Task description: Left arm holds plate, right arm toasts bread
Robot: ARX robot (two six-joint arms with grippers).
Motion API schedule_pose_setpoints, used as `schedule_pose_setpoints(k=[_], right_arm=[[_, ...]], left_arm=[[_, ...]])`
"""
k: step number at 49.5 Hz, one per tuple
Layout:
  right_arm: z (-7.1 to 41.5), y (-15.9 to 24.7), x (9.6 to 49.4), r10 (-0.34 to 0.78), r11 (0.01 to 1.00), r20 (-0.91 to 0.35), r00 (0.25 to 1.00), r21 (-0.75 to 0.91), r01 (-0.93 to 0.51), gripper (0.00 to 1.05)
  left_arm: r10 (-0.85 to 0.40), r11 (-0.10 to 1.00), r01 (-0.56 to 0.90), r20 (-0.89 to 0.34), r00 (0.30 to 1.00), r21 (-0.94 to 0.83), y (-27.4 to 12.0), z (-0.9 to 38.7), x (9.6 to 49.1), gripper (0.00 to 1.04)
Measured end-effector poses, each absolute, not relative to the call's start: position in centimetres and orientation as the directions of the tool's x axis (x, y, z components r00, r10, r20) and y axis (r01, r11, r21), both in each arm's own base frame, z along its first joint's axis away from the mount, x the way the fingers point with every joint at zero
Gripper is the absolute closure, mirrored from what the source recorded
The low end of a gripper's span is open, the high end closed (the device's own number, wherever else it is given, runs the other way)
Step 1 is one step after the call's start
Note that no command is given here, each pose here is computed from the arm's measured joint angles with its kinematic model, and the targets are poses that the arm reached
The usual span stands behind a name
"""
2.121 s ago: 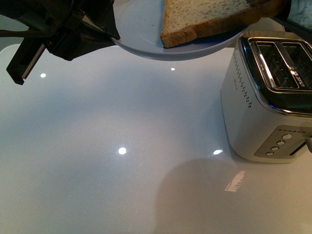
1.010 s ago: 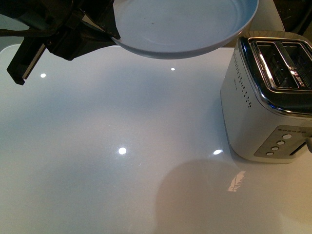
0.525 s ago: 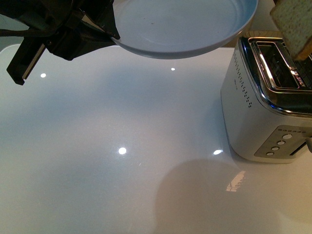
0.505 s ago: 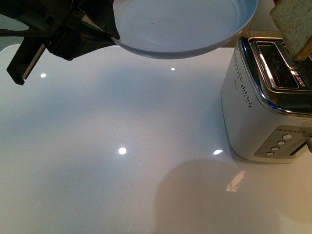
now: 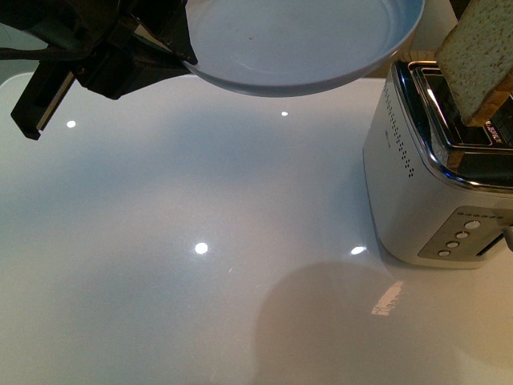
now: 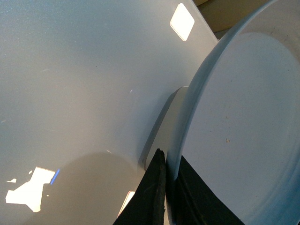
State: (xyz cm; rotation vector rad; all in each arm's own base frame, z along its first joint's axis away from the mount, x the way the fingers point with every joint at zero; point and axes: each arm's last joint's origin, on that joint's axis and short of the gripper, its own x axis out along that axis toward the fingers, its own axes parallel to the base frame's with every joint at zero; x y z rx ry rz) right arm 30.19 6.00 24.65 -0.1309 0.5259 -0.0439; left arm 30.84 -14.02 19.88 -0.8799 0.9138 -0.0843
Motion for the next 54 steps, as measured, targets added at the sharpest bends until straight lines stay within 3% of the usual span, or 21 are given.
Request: schedule_pose_setpoints(k=[31, 45, 54], right_arm=[[22.0, 5.8, 31.8, -0.113, 0.986, -0.522, 0.845, -0.165, 0.03, 1.01], [18.6, 5.6, 31.7, -0.077, 0.988, -0.583, 0.809, -0.154, -0.017, 1.01], [17.9, 5.1, 31.4, -0.076, 0.989, -0.586, 0.807, -0.148, -0.015, 0.71]], left_arm=[[-0.414, 0.658, -0.288, -0.654, 0.633, -0.695, -14.0, 19.9, 30.8, 1.02], [-0.414, 0.659, -0.288, -0.654, 0.633, -0.695, -14.0, 19.9, 30.8, 1.02], [-0.414, 0.659, -0.288, -0.654, 0.633, -0.695, -14.0, 19.9, 30.8, 1.02]])
